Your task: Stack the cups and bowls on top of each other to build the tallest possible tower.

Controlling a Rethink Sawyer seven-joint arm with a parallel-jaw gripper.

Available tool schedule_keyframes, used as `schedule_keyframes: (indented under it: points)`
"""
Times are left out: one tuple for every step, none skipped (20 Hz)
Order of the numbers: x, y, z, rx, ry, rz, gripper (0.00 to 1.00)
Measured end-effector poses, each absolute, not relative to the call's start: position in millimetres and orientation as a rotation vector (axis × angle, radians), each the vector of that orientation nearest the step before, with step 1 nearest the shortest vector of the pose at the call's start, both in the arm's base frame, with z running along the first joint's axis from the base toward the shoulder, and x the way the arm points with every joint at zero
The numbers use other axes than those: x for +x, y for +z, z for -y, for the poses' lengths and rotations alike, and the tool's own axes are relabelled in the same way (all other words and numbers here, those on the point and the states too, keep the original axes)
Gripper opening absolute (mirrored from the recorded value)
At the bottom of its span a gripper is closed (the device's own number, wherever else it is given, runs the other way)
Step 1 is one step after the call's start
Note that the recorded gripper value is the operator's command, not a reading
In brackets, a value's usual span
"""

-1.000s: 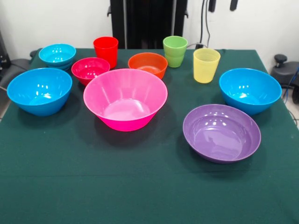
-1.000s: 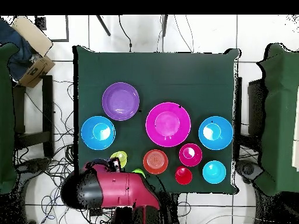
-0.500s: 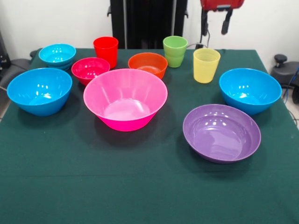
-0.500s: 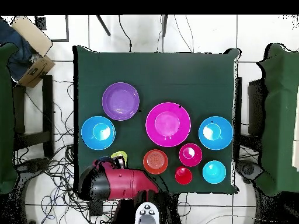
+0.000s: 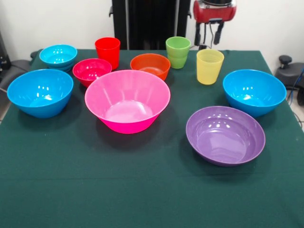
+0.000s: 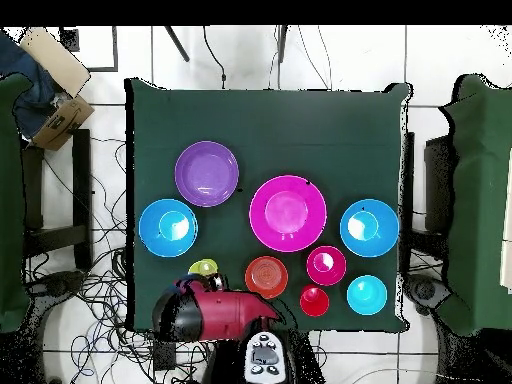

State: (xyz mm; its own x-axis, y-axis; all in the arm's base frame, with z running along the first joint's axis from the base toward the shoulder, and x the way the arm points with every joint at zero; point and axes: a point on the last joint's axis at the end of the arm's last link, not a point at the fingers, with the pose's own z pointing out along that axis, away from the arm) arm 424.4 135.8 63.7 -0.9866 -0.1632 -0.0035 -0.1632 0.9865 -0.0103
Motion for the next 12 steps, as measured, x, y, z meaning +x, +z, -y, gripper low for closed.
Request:
schedule_keyframes:
  points:
    - [423,62,-131,-0.253,-0.016,-3.132,1.00]
    - [421,60,-124,-0.247,-0.017,-3.138,1.00]
    - [420,60,-119,-0.242,-0.018,-3.142,1.00]
    - [420,60,-115,-0.240,-0.020,-3.143,1.00]
    - [420,60,-111,-0.236,-0.020,-3.144,1.00]
    - [420,59,-106,-0.231,-0.021,-3.145,1.00]
    - [420,59,-101,-0.225,-0.022,-3.146,1.00]
    - [420,59,-94,-0.217,-0.023,-3.146,1.00]
    - [420,59,-88,-0.209,-0.024,-3.146,1.00]
    - [420,59,-82,-0.201,-0.025,-3.147,1.00]
    - [420,59,-78,-0.195,-0.026,-3.147,1.00]
    - [420,59,-73,-0.188,-0.027,-3.147,1.00]
